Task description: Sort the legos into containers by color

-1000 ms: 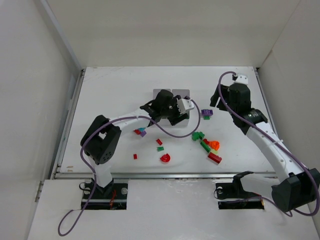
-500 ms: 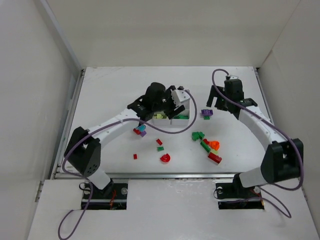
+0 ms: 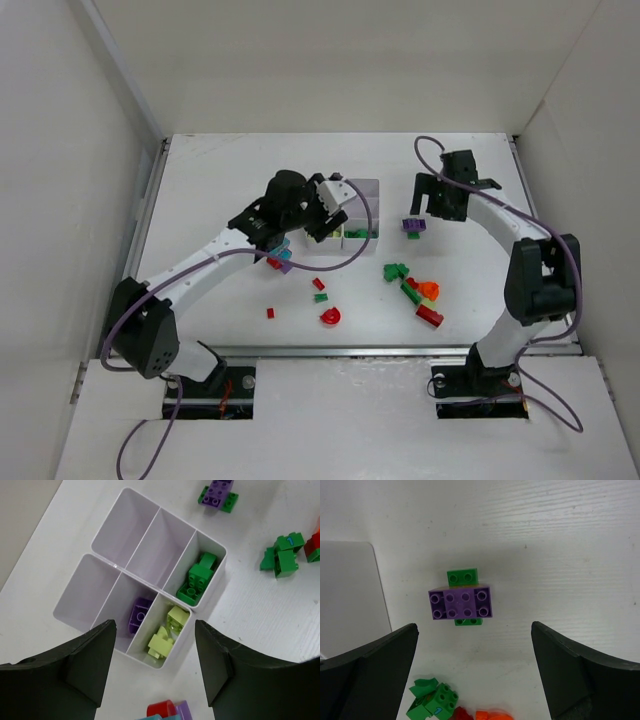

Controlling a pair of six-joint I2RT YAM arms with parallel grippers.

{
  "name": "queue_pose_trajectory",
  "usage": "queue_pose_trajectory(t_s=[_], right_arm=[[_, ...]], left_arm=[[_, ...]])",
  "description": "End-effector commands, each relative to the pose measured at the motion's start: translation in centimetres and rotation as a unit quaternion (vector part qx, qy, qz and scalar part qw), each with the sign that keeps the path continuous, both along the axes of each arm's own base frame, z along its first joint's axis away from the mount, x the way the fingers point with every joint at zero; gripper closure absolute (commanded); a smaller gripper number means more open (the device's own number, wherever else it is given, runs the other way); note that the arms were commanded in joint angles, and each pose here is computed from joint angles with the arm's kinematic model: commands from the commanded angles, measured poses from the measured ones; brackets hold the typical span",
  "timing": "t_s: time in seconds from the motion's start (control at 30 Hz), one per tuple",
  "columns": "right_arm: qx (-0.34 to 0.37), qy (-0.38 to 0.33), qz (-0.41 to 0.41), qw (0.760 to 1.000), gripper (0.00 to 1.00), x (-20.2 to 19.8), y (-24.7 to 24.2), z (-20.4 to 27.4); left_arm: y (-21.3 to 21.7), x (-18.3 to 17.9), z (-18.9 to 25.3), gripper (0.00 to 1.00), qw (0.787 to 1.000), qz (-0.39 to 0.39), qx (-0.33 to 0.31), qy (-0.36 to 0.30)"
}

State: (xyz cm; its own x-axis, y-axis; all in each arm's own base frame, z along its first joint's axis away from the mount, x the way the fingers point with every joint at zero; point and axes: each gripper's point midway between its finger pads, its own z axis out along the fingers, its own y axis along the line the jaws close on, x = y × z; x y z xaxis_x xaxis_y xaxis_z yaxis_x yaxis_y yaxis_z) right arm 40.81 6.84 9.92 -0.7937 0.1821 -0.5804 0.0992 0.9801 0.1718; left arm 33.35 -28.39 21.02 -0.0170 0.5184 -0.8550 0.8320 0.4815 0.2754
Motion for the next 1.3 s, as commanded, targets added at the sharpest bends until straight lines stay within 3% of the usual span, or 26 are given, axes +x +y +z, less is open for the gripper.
queue_pose_trajectory(t_s=[0.0, 0.37, 0.63, 0.97, 1.13, 1.27], right_arm=[[-0.023, -0.006, 0.028, 0.999, 0.00, 1.9, 0.0, 2.0], [-0.072, 0.075, 0.117, 0.988, 0.00, 1.5, 2.8, -2.0], [-0.114, 0.096, 0.106, 0.983, 0.00, 1.3, 2.1, -3.3], [-0.103, 0.110, 0.125, 0.981, 0.00, 1.4, 3.7, -5.6], [-0.103, 0.115, 0.126, 0.980, 0.07, 1.3, 3.6, -6.0], [-0.103, 0.110, 0.125, 0.981, 0.19, 1.5, 3.7, -5.9]], left_arm=[[2.0, 0.2, 1.9, 0.39, 0.999, 0.023, -0.014, -0.023], [4.4, 1.0, 1.4, 0.39, 0.998, 0.038, -0.027, -0.033], [4.5, 0.9, 1.5, 0.39, 0.998, 0.034, -0.032, -0.034], [4.5, 0.9, 1.2, 0.39, 0.998, 0.034, -0.032, -0.034], [4.5, 0.9, 1.2, 0.39, 0.998, 0.034, -0.032, -0.034], [4.6, 0.8, 1.0, 0.39, 0.999, 0.034, -0.029, -0.031]])
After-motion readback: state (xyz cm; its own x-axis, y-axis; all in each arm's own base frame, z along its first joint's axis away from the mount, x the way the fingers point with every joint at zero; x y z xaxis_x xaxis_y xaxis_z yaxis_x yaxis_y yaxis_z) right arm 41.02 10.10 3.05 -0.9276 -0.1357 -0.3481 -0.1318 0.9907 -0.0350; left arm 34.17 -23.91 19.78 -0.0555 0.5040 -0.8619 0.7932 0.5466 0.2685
